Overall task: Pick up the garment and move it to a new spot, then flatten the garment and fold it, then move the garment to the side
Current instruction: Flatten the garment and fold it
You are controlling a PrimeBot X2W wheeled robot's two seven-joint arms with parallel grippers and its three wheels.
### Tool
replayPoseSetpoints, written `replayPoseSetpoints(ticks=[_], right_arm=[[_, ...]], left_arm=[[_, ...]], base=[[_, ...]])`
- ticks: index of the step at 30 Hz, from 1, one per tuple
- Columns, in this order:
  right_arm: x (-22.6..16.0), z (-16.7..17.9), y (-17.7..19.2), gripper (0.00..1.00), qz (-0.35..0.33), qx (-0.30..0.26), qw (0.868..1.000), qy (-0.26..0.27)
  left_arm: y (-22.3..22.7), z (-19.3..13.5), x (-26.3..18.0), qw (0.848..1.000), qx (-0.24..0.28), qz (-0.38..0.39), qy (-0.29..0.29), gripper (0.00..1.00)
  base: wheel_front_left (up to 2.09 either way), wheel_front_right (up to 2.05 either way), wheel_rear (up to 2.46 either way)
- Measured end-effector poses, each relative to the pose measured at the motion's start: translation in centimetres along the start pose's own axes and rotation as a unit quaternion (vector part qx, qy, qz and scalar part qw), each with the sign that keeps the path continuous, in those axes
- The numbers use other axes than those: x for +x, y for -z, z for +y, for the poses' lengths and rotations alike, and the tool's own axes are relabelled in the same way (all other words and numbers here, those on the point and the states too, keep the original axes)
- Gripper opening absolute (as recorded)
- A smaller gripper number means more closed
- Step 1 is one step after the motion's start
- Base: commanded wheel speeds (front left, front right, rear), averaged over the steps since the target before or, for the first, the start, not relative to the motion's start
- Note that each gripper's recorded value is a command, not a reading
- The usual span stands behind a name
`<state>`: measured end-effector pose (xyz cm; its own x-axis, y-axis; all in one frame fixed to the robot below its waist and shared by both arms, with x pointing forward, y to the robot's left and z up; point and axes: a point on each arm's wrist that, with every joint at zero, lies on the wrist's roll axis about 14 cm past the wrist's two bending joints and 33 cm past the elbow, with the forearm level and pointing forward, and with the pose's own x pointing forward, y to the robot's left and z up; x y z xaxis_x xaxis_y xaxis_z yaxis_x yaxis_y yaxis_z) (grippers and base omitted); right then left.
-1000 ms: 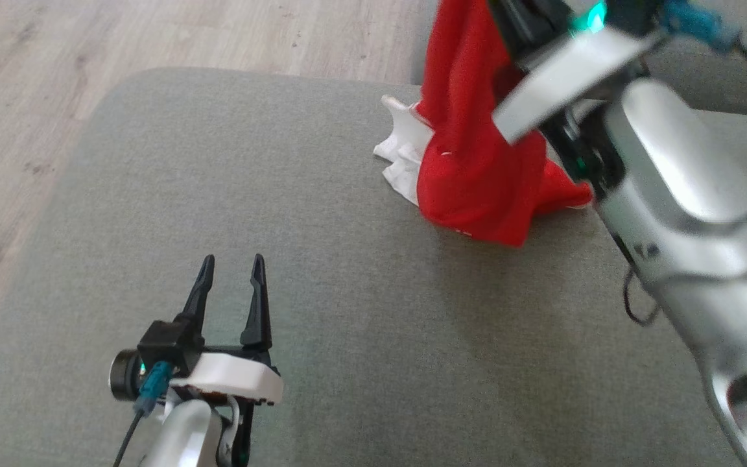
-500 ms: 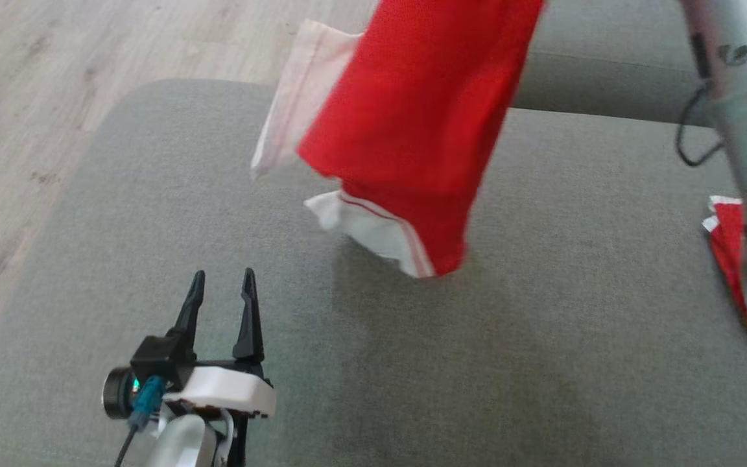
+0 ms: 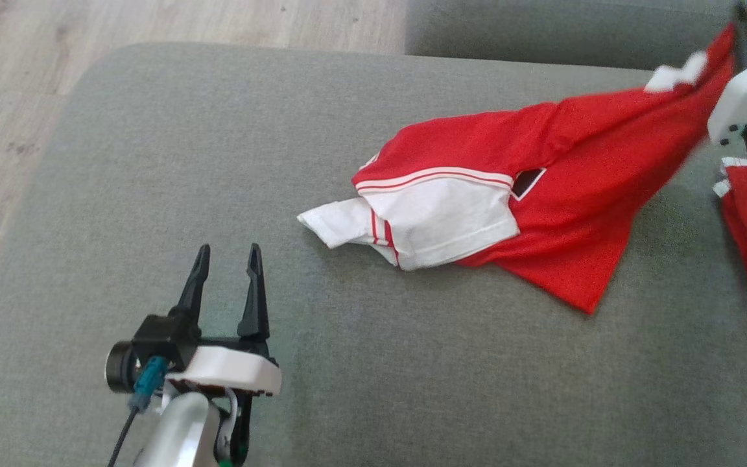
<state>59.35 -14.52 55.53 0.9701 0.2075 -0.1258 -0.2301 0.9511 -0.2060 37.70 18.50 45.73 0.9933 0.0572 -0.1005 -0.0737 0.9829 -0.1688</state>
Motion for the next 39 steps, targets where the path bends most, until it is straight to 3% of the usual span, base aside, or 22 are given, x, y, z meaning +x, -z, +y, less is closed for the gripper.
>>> replayPoseSetpoints(ticks=[6,10,15,17,21,25,28,35,39], right_arm=[[-0.1,0.6,-1.1,1.00,-0.033,0.003,0.999,-0.001],[-0.5,1.6,-4.4,1.00,-0.092,0.028,0.995,-0.003],[-2.3,2.5,-10.5,1.00,-0.199,0.074,0.977,-0.005],[-4.6,2.8,-11.1,1.00,-0.241,0.095,0.966,-0.006],[-8.1,4.3,-6.5,1.00,-0.226,0.132,0.965,-0.007],[-12.5,8.1,1.0,1.00,-0.155,0.177,0.971,-0.035],[-14.1,10.4,4.5,1.00,-0.109,0.175,0.977,-0.053],[-13.4,15.3,3.6,1.00,-0.111,0.134,0.976,-0.129],[-12.5,17.6,5.2,1.00,-0.064,0.141,0.975,-0.161]], left_arm=[[0.0,-0.7,0.9,1.000,-0.001,0.000,0.010,1.00],[-0.2,-1.2,1.5,1.000,-0.003,-0.003,0.017,1.00],[-0.8,-2.5,2.1,0.999,-0.006,-0.013,0.035,1.00],[-1.1,-3.2,2.3,0.999,-0.007,-0.017,0.045,1.00],[-1.4,-3.8,2.3,0.998,-0.008,-0.021,0.053,1.00],[-1.2,-4.3,1.8,0.998,-0.006,-0.019,0.060,1.00],[-1.0,-4.2,1.6,0.998,-0.007,-0.016,0.060,1.00],[-0.3,-3.1,1.3,0.999,-0.009,-0.006,0.045,1.00],[0.1,-2.3,1.1,0.999,-0.011,0.001,0.032,1.00]], base=[[0.00,0.00,0.00],[0.00,0.00,0.00],[0.00,0.00,0.00],[0.00,0.00,0.00],[0.00,0.00,0.00],[0.00,0.00,0.00],[0.00,0.00,0.00],[0.00,0.00,0.00],[0.00,0.00,0.00]])
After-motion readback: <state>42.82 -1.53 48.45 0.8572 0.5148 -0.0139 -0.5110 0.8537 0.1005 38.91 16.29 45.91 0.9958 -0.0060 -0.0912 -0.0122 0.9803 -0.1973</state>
